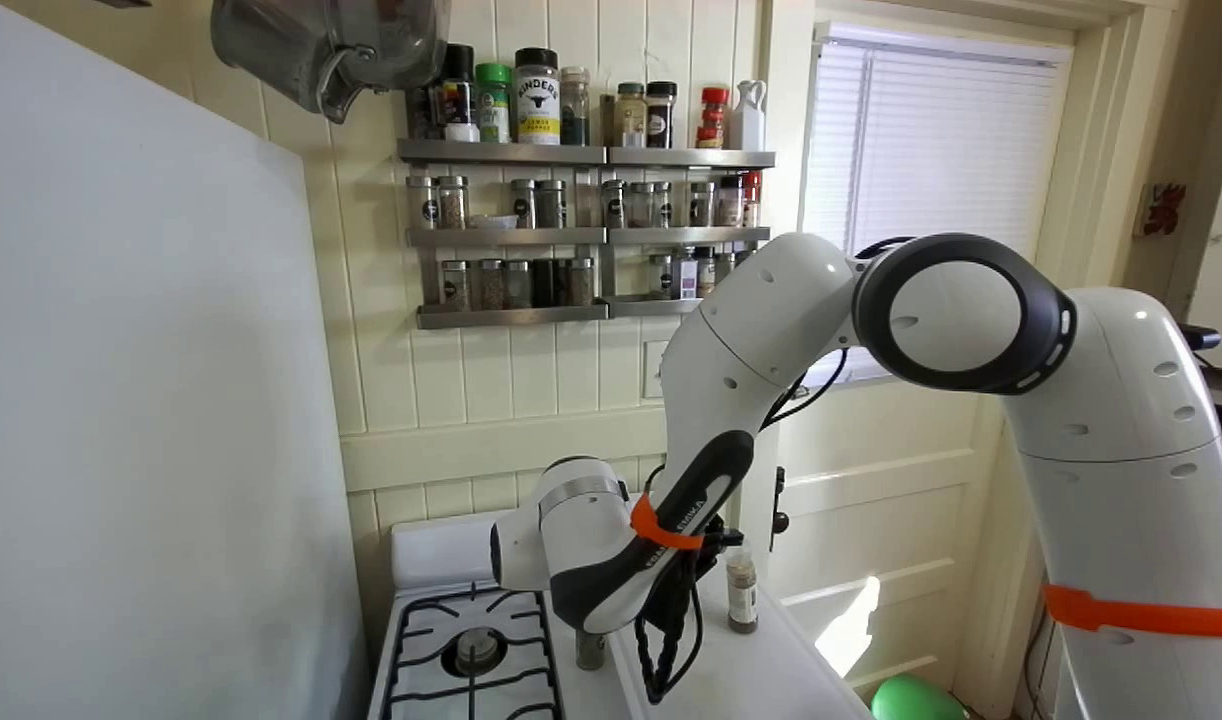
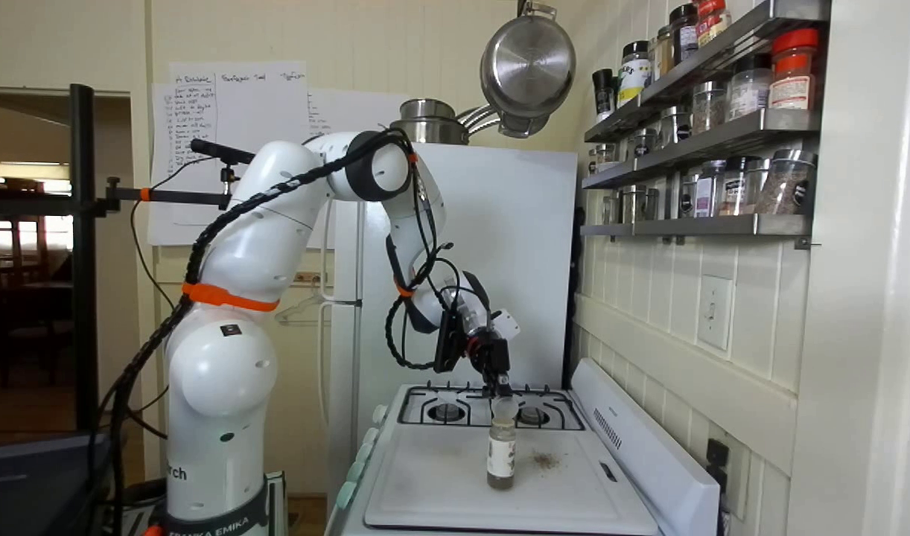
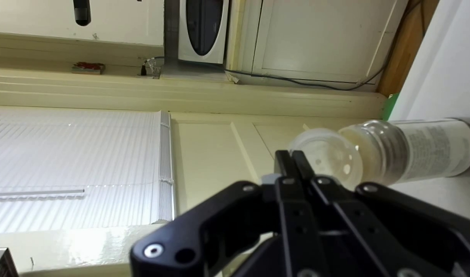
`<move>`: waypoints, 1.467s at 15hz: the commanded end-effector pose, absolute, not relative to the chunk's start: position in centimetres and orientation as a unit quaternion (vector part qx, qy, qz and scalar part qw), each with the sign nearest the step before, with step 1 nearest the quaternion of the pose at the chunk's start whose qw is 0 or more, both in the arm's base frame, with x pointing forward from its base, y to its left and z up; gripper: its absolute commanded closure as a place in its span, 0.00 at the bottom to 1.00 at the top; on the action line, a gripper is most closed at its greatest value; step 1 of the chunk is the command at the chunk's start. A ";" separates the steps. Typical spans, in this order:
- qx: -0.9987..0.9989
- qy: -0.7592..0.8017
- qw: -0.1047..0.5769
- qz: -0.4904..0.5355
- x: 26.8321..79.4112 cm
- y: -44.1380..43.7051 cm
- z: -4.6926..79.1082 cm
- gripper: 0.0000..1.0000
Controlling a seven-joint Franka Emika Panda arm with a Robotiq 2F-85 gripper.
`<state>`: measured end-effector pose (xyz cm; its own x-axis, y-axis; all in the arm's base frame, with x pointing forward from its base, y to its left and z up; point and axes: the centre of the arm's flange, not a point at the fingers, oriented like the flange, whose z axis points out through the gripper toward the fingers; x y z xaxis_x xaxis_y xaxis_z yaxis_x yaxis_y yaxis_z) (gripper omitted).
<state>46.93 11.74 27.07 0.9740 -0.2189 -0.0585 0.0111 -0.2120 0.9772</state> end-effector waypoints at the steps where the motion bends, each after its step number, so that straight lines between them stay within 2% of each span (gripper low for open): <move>1: 0.777 -0.064 0.618 -0.101 47.0 12.3 26.4 0.88; 2: 0.777 -0.063 0.618 -0.101 47.1 12.4 26.4 0.71; 8: 0.776 -0.057 0.619 -0.103 47.3 12.6 25.9 0.30; 11: 0.777 -0.056 0.619 -0.102 47.6 12.8 25.9 0.25; 12: 0.778 -0.056 0.618 -0.101 47.7 12.8 26.0 0.28; 16: 0.785 -0.064 0.609 -0.094 47.8 12.9 26.9 0.21; 17: 0.787 -0.067 0.606 -0.089 47.7 13.0 27.3 0.16; 18: 0.794 -0.071 0.598 -0.085 47.6 13.1 27.9 0.05; 19: 0.798 -0.075 0.593 -0.081 47.5 13.2 28.4 0.00; 22: 0.828 -0.096 0.549 -0.063 46.6 13.6 30.9 0.00</move>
<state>48.03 13.29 28.40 0.9739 -0.2243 -0.0342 -0.0306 -0.2790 0.9598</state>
